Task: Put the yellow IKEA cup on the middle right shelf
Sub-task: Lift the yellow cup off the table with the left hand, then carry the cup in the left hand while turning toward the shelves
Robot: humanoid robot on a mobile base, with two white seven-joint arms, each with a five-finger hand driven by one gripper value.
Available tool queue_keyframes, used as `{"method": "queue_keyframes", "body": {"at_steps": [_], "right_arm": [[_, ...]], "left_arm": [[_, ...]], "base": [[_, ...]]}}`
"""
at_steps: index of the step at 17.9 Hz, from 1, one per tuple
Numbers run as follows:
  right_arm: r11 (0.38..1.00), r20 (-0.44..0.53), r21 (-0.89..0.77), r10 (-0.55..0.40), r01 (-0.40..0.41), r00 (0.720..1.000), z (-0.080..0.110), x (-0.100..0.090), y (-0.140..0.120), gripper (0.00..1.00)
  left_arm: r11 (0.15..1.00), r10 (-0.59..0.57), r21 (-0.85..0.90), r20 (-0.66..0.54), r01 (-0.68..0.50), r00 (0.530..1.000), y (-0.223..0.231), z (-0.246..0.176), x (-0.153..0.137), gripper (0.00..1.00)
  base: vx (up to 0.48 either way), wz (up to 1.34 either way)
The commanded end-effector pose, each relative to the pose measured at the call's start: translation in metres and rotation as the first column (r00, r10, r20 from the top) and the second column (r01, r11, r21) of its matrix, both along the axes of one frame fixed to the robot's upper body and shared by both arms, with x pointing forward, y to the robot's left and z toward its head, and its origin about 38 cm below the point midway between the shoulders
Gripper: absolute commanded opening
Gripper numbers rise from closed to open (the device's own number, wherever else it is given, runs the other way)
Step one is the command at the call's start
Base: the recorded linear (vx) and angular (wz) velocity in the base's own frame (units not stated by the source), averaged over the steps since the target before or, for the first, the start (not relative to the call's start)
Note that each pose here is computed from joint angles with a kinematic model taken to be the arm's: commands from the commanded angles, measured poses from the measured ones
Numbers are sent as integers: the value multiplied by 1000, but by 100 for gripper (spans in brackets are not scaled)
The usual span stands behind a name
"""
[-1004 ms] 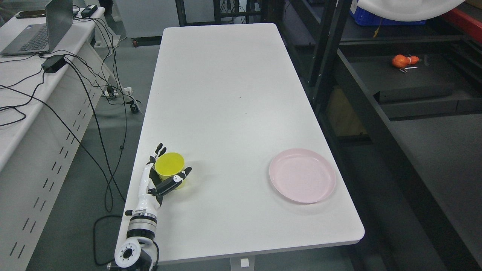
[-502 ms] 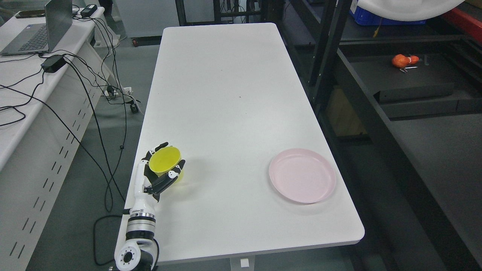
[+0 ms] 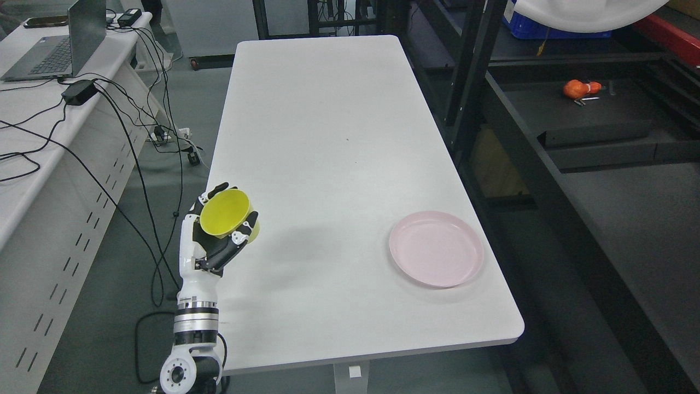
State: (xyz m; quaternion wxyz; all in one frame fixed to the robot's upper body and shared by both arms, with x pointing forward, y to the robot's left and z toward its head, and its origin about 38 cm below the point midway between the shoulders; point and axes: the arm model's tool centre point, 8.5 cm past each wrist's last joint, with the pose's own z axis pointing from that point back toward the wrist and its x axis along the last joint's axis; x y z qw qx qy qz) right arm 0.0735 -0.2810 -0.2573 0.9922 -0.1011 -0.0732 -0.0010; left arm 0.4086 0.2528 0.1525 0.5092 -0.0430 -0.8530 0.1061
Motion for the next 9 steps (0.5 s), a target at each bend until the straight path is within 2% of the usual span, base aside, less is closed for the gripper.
{"method": "queue_keyframes", "body": {"at_steps": [1, 9], "right_arm": [[1000, -14, -12, -8, 8, 1000, 0, -9, -10, 99], [1000, -14, -12, -8, 8, 1000, 0, -9, -10, 99]], "left_arm": [[1000, -1, 10, 178, -1, 984, 5, 59, -16, 0], [999, -44, 19, 225, 41, 973, -10, 75, -19, 0]], "base": [[-115, -98], [-161, -273]]}}
